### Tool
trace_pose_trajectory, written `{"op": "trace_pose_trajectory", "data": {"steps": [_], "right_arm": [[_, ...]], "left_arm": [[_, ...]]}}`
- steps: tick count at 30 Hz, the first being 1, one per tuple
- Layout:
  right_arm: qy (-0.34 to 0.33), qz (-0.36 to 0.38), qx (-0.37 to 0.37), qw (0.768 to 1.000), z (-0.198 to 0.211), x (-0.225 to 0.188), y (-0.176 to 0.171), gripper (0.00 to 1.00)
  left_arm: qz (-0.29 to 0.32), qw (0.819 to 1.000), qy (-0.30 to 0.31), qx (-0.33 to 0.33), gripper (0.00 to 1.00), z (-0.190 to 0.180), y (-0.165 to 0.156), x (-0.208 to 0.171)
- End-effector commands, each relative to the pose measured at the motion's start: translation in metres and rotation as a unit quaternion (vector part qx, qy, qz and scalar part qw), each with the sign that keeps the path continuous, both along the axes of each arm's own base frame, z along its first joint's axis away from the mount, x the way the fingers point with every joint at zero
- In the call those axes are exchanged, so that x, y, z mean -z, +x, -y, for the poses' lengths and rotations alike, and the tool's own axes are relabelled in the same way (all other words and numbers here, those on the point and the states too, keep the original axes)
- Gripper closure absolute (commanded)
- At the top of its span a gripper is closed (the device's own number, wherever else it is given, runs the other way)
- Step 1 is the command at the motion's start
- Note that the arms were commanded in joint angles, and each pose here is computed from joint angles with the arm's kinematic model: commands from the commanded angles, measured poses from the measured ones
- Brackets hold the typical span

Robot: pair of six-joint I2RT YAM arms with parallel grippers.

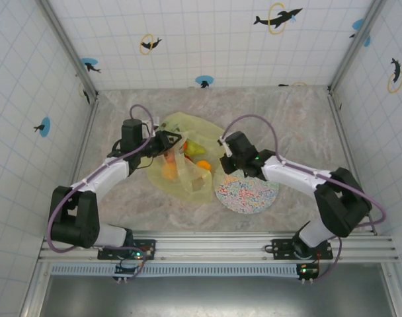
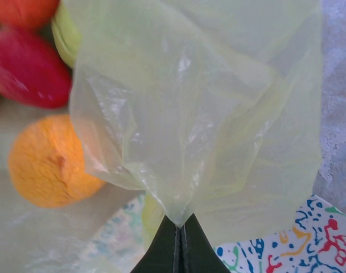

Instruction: Place the fruits into the plastic bag

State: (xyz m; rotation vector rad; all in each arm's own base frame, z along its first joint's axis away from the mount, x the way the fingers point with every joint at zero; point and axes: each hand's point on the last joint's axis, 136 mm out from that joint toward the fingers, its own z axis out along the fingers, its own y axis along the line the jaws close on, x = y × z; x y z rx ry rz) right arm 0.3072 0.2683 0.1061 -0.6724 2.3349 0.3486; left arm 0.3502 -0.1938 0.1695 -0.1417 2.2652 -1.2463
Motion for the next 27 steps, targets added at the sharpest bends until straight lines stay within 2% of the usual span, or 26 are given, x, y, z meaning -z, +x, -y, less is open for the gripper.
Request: {"op": "trace_pose_trajectory", "data": {"steps": [1, 5, 9, 12, 15, 18, 21, 23, 27], "right_arm": [[0.121, -0.019, 0.009, 0.992, -0.016, -0.02, 0.0, 1.0], [0.181, -0.028, 0.019, 0.983, -0.018, -0.029, 0.005, 1.0], [0.189, -0.037, 0.021, 0.981, -0.02, -0.028, 0.008, 1.0], [0.19, -0.041, 0.023, 0.981, -0.02, -0.025, 0.01, 1.0], [0.193, -0.044, 0.024, 0.98, -0.02, -0.024, 0.012, 1.0], [0.195, -0.048, 0.027, 0.979, -0.018, -0.023, 0.015, 1.0], [0.202, -0.054, 0.032, 0.977, -0.015, -0.023, 0.017, 1.0], [0.211, -0.059, 0.034, 0.975, -0.013, -0.024, 0.019, 1.0], [0.227, -0.065, 0.033, 0.971, -0.014, -0.026, 0.02, 1.0]], "left_arm": [[0.031, 0.998, 0.052, -0.023, 0.5, -0.015, 0.005, -0.005], [0.063, 0.985, 0.144, -0.066, 0.38, -0.043, 0.01, -0.012], [0.118, 0.966, 0.215, -0.08, 0.33, -0.06, 0.006, -0.035], [0.163, 0.944, 0.279, -0.069, 0.21, -0.06, -0.004, -0.051], [0.206, 0.926, 0.315, -0.025, 0.2, -0.049, -0.019, -0.064], [0.255, 0.916, 0.305, 0.05, 0.22, -0.019, -0.043, -0.079], [0.288, 0.897, 0.3, 0.146, 0.22, 0.018, -0.076, -0.082], [0.31, 0.876, 0.312, 0.196, 0.22, 0.038, -0.093, -0.089], [0.305, 0.831, 0.366, 0.286, 0.23, 0.062, -0.117, -0.062]]}}
